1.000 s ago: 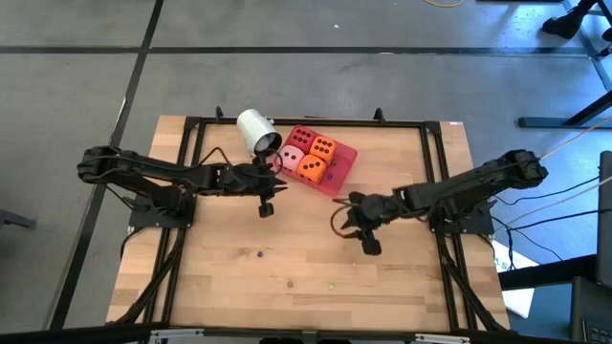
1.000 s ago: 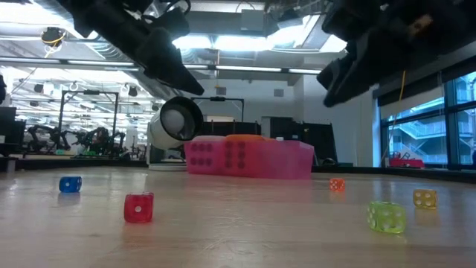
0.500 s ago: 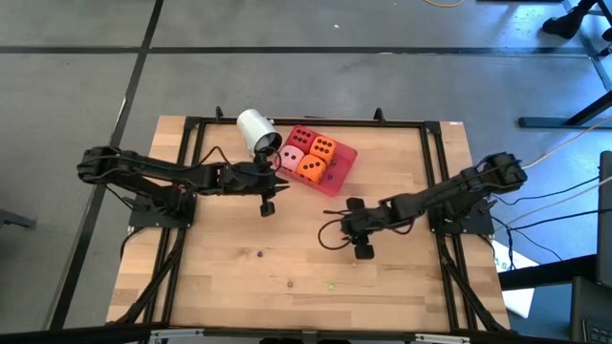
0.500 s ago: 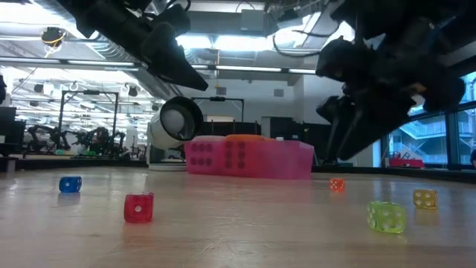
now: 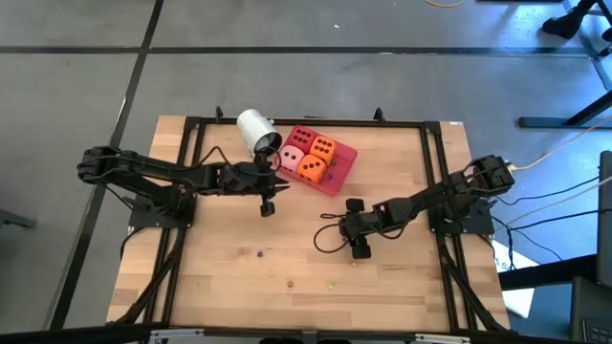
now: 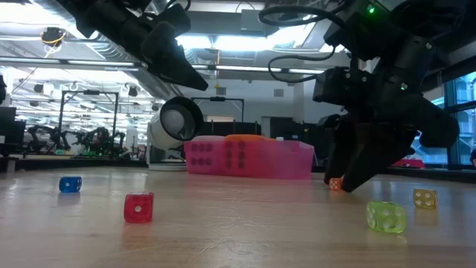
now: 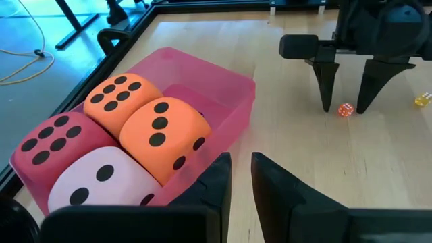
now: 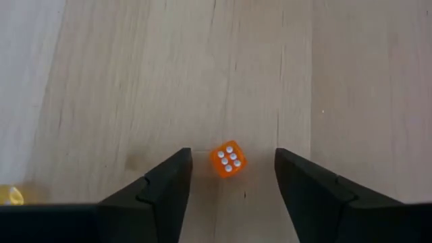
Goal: Pick & Place Dice
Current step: Put the small orange die into the red bin
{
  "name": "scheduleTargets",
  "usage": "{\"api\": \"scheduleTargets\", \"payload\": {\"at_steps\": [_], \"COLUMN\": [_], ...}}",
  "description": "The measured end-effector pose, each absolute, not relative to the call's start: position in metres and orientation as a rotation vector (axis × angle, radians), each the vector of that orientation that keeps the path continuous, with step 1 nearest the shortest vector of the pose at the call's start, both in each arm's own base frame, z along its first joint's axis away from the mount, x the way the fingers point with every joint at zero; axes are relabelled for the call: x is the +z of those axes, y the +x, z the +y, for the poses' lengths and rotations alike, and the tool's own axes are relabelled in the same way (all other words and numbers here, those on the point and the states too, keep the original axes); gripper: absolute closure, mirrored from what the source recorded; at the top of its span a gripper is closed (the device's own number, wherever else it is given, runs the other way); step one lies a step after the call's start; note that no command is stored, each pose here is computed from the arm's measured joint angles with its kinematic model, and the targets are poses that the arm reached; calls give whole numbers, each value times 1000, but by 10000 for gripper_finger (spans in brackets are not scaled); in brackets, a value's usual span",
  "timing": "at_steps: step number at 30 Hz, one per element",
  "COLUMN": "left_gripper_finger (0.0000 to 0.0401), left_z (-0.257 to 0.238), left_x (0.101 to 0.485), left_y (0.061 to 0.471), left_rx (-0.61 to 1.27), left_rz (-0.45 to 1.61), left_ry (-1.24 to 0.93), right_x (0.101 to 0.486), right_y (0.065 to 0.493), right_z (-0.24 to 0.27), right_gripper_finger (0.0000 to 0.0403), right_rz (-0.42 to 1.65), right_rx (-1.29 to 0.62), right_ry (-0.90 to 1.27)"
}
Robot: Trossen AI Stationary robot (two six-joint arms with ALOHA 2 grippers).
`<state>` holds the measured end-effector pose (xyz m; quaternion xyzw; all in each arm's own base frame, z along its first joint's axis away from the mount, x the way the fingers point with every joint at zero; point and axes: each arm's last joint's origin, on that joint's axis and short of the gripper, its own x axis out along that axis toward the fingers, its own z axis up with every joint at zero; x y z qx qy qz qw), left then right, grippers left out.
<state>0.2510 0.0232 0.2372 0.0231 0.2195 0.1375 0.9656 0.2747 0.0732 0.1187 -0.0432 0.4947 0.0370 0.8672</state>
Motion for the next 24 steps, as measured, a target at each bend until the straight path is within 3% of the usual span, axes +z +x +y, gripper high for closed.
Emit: {"api": "scheduleTargets", "payload": {"at_steps": [9, 24], "left_gripper_finger": [349, 350], "left_z": [23, 23], "left_x": [237, 237], "left_y": [251, 251], "left_rx": [278, 278], "left_rz": [448, 448], "left_ry": [47, 47], "right_x": [116, 116], "right_y": [276, 277], "right_z": [74, 74], "right_gripper_finger": [199, 289], "right_rz": [1032, 1032], "right_rx": [66, 31], "right_ry": [-58, 10]}}
